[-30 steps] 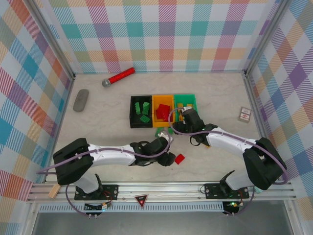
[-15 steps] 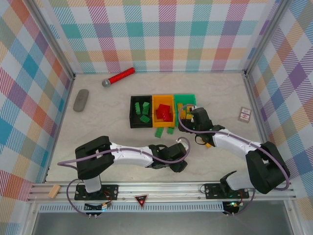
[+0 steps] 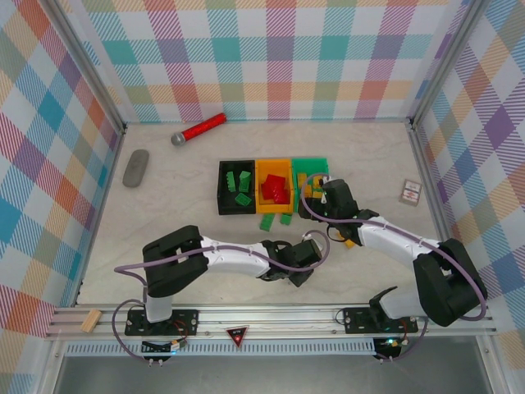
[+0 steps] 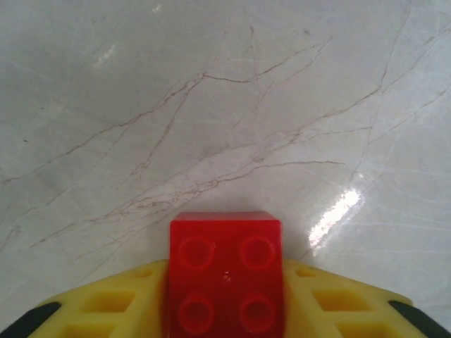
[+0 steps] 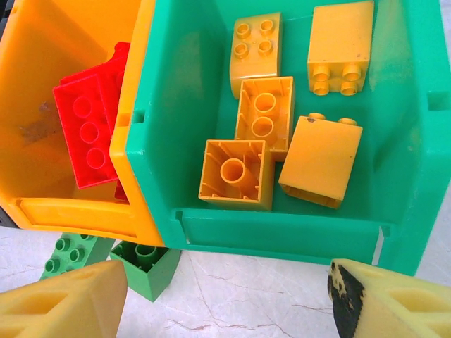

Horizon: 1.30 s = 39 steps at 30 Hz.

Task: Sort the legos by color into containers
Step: Pick up the lego from the middle-left of the table, then place the lego in the container.

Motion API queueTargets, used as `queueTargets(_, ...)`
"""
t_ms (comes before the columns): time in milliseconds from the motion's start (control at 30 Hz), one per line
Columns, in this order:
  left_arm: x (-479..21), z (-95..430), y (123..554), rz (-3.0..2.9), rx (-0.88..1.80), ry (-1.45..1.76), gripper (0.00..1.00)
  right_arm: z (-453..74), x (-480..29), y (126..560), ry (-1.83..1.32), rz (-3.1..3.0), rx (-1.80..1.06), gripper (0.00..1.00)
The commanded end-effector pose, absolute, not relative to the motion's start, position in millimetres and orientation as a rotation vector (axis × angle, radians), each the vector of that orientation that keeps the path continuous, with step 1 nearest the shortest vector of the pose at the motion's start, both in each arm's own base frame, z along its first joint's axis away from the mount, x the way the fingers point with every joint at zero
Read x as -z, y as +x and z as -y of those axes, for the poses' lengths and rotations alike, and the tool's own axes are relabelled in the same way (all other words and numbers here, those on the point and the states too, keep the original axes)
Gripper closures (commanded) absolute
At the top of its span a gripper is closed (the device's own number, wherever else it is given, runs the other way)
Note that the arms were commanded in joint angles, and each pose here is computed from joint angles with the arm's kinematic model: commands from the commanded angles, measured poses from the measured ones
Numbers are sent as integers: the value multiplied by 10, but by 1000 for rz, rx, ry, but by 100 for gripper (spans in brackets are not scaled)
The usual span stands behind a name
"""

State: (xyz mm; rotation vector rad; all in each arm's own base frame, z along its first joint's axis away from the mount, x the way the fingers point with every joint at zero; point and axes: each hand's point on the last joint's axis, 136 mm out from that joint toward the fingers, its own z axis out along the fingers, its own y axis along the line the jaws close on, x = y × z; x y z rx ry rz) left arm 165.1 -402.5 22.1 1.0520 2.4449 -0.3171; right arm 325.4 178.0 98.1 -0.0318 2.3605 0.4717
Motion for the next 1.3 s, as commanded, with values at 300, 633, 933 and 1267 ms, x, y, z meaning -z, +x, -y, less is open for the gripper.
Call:
queueTargets(300, -507, 3861, 1849, -2364, 225, 890, 74, -1802, -983, 3282, -7, -2349, -511, 24)
queueTargets(633, -1047, 3635, 2245, -2282, 284, 658, 83, -1835, -963, 3279, -8, -2360, -531, 24)
queueTargets(933, -1597, 3295, 2847, -2229, 378, 382, 82, -1814, -964, 3289, -4, -2357, -518, 24)
queueTargets(1267, -1855, 3002, 3650, -2268, 330, 150, 79, -1809, -941, 3311, -9, -2359, -502, 24)
